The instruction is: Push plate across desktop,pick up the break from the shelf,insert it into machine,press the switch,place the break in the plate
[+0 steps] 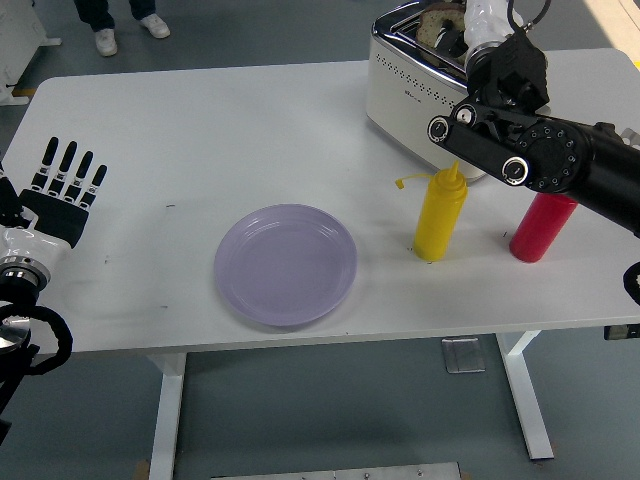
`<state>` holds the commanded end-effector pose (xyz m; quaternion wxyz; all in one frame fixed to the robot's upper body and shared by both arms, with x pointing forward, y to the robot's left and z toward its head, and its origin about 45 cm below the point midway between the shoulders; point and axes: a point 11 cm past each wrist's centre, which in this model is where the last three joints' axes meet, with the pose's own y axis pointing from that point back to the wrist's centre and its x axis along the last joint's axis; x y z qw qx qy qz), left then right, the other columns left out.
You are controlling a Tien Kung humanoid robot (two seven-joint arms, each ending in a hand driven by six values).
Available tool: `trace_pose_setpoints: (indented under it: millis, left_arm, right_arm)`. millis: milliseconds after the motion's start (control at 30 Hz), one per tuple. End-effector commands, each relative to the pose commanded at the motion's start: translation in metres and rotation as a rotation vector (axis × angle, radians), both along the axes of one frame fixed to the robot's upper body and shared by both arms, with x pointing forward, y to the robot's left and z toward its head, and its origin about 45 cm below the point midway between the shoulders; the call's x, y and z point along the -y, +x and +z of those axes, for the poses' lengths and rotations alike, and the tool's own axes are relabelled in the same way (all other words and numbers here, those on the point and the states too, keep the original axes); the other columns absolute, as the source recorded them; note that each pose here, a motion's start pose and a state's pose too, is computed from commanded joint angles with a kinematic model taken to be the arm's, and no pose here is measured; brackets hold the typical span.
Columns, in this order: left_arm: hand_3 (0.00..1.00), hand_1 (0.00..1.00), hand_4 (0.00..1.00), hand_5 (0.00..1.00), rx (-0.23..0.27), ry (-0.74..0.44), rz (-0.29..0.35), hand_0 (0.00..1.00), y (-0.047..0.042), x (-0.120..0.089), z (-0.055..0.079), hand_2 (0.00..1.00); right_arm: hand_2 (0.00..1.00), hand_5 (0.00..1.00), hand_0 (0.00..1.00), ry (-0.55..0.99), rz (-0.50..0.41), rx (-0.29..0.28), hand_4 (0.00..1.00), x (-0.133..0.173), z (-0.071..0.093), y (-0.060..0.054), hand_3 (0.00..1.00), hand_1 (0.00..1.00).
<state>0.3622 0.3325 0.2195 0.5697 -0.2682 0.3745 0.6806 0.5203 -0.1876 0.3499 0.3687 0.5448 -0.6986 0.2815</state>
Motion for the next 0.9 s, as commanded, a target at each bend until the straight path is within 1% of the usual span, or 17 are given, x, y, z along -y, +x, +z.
trace_pose_setpoints:
  millis: [67,100,467,500,600,667,700,733,867,900]
  left_arm:
    - [0.712,0.74,0.769,0.998,-0.002,-0.002,-0.001,0.808,-0.0001,0.0,0.0,0.698]
    - [0.712,0.738,0.771,0.998,-0.003,-0.003,-0.001,0.806,-0.0001,0.0,-0.001,0.696]
    - [0.712,0.737,0.774,0.998,-0.014,-0.003,-0.008,0.805,-0.0007,0.003,-0.004,0.696]
    - [0.712,0.738,0.777,0.998,-0.015,-0.002,-0.008,0.805,-0.0008,0.003,-0.004,0.697]
    - [0.712,0.738,0.777,0.998,-0.017,-0.004,-0.008,0.805,-0.0011,0.003,-0.005,0.697]
    - [0.712,0.738,0.777,0.998,-0.018,-0.009,-0.009,0.805,-0.0013,0.003,-0.005,0.697]
    - [0.712,0.739,0.783,0.998,-0.018,-0.011,-0.01,0.807,-0.0014,0.003,-0.005,0.701]
    - [0.712,0.739,0.783,0.998,-0.018,-0.014,-0.011,0.807,-0.0016,0.004,-0.004,0.701]
    - [0.712,0.739,0.783,0.998,-0.019,-0.026,-0.019,0.807,-0.0021,0.006,-0.004,0.701]
    - [0.713,0.743,0.783,0.998,-0.02,-0.034,-0.022,0.808,-0.0024,0.007,-0.003,0.703]
  right_arm:
    - [0.738,0.089,0.592,0.002,0.004,-0.007,0.501,0.0,-0.001,0.0,0.71,0.697]
    - [0.793,0.104,0.615,0.002,0.005,-0.01,0.536,0.0,-0.002,0.0,0.786,0.747]
    - [0.805,0.092,0.623,0.002,0.029,-0.022,0.536,0.001,0.0,0.001,0.796,0.751]
    - [0.813,0.101,0.636,0.002,0.031,-0.02,0.553,0.001,0.001,0.001,0.805,0.761]
    - [0.813,0.101,0.636,0.003,0.038,-0.009,0.553,0.002,0.005,0.001,0.805,0.761]
    - [0.813,0.101,0.636,0.005,0.044,0.016,0.553,0.005,0.012,0.001,0.805,0.761]
    - [0.783,0.112,0.632,0.007,0.047,0.029,0.558,0.007,0.016,0.0,0.783,0.745]
    - [0.783,0.112,0.632,0.008,0.05,0.047,0.558,0.01,0.021,-0.001,0.783,0.745]
    - [0.783,0.112,0.632,0.013,0.07,0.138,0.558,0.021,0.044,-0.005,0.783,0.745]
    - [0.704,0.081,0.58,0.008,0.079,0.163,0.491,0.026,0.047,-0.007,0.696,0.672]
